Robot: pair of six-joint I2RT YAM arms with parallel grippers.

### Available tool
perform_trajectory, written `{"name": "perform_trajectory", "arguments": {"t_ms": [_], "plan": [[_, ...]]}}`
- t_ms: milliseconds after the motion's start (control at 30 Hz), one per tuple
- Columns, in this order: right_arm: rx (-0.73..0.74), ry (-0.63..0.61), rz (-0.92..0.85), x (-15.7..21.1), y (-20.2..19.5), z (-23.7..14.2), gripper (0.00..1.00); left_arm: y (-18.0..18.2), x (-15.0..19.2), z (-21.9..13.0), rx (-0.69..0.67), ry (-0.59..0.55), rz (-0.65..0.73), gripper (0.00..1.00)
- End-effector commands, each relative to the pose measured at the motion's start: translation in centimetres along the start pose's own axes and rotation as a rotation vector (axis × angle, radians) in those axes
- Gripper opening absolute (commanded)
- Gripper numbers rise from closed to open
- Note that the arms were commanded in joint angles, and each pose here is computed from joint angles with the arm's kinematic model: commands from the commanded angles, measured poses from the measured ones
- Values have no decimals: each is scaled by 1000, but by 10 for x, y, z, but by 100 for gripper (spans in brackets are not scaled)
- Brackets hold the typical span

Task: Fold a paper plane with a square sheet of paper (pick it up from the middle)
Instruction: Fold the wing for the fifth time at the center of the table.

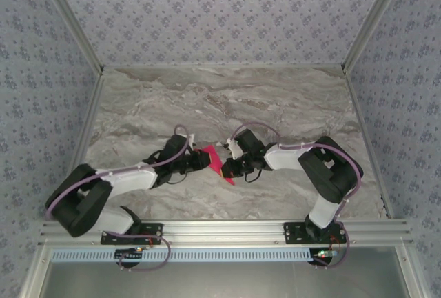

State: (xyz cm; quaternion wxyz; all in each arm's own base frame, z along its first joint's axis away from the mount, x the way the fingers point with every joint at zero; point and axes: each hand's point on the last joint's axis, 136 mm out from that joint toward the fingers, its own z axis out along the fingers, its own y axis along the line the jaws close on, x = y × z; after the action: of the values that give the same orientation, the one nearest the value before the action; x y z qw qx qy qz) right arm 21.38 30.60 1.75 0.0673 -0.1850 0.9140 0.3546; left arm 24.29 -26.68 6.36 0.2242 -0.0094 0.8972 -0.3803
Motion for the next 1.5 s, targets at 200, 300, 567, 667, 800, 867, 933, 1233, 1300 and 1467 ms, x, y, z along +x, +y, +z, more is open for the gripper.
{"name": "perform_trajectory", "arguments": {"t_ms": [200, 300, 567, 667, 800, 867, 933, 1233, 1300, 1467], "plan": [[180, 161, 128, 54, -49, 6, 0, -6, 9, 46, -3, 44, 0, 9], [187, 172, 126, 57, -51, 6, 0, 8, 9, 46, -65, 43, 26, 8], [222, 202, 130, 69, -63, 3, 0, 60, 1, 32, -213, 50, 33, 9], [228, 207, 134, 72, -65, 2, 0, 82, -12, 25, -250, 29, 1, 9], [227, 208, 135, 73, -66, 2, 0, 105, -35, 13, -288, -20, -56, 8], [228, 206, 135, 73, -66, 1, 0, 114, -46, 7, -302, -44, -75, 8], [229, 206, 133, 73, -66, 1, 0, 122, -55, 0, -313, -65, -89, 8], [201, 165, 118, 56, -55, 0, 0, 78, -85, -30, -194, -140, -60, 9], [197, 140, 113, 45, -52, 1, 0, 61, -83, -36, -161, -148, -33, 9], [162, 65, 107, 10, -42, 8, 0, 23, -68, -34, -24, -144, -11, 10]]}}
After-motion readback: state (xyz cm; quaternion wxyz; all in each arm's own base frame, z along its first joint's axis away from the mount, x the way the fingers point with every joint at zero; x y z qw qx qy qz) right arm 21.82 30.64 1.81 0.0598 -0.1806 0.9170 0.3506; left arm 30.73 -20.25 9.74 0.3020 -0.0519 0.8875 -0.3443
